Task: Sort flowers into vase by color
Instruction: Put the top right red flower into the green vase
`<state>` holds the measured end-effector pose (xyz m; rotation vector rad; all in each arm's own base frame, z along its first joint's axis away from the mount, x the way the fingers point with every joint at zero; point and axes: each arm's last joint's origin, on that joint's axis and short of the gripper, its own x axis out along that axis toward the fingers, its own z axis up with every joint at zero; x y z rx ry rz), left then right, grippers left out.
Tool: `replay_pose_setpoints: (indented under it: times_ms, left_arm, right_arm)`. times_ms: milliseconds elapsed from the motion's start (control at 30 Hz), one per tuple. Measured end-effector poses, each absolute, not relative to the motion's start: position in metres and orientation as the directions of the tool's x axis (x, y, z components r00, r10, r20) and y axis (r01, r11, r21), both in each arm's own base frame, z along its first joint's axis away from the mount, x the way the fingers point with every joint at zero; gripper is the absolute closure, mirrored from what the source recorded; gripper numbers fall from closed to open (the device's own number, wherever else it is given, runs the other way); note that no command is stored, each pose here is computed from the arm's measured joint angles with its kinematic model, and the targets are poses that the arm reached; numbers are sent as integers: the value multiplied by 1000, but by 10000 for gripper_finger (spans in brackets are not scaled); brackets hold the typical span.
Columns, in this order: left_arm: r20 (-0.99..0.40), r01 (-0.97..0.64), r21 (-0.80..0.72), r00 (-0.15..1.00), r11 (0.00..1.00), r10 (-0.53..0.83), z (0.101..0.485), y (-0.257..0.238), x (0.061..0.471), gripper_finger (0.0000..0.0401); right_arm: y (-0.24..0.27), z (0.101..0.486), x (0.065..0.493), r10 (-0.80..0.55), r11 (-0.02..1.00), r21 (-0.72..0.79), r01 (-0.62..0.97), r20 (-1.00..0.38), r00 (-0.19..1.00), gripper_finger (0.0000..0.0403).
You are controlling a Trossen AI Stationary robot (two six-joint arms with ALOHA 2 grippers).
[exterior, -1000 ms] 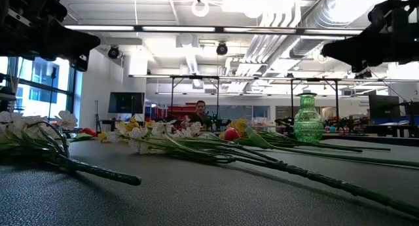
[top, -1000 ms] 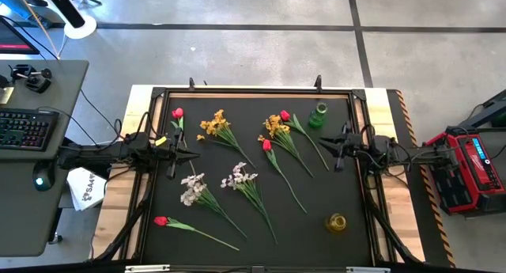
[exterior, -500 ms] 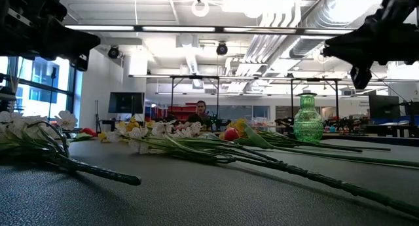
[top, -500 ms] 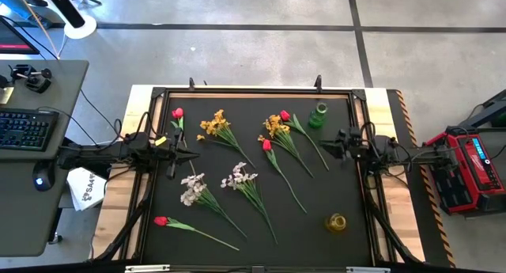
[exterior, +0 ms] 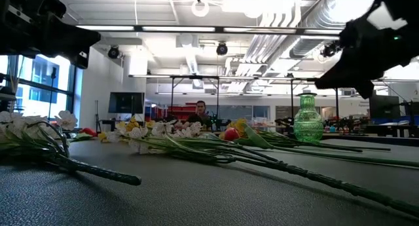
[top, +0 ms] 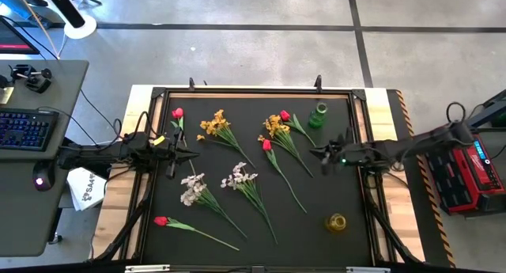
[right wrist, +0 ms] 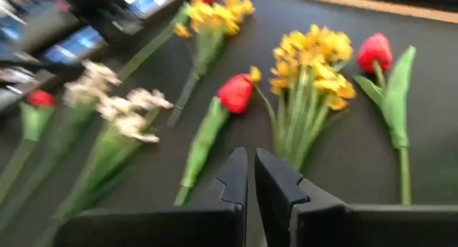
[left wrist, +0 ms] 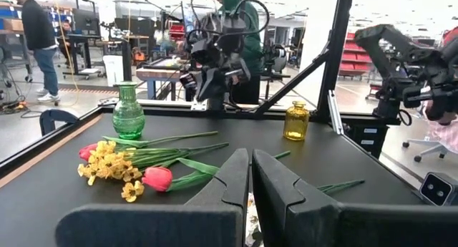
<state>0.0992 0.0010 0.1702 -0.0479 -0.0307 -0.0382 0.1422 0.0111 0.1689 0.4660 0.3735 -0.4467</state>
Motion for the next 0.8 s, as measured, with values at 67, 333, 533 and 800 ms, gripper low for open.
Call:
replay_pose_setpoints:
  times_ms: [67,333,533,800]
  left_arm:
    - [32,39,-47,999,998,-38,170,1,99,395]
    - [33,39,-47,999,998,-37,170,1,99,395]
    - [32,39,-47,999,998,-37,170,1,99,395]
    - [51,40,-55,998,998,-38,172,1,99,395]
  right_arm:
    - [10,165,148,-340,789,321,523,-482,808,386]
    - [-2,143,159,-411,709,258,657,-606,681,297]
    - [-18,131,162,-478,666,163,728,-657,583,210]
    - [-31,116,169,-536,625,85,776,-676,506,210]
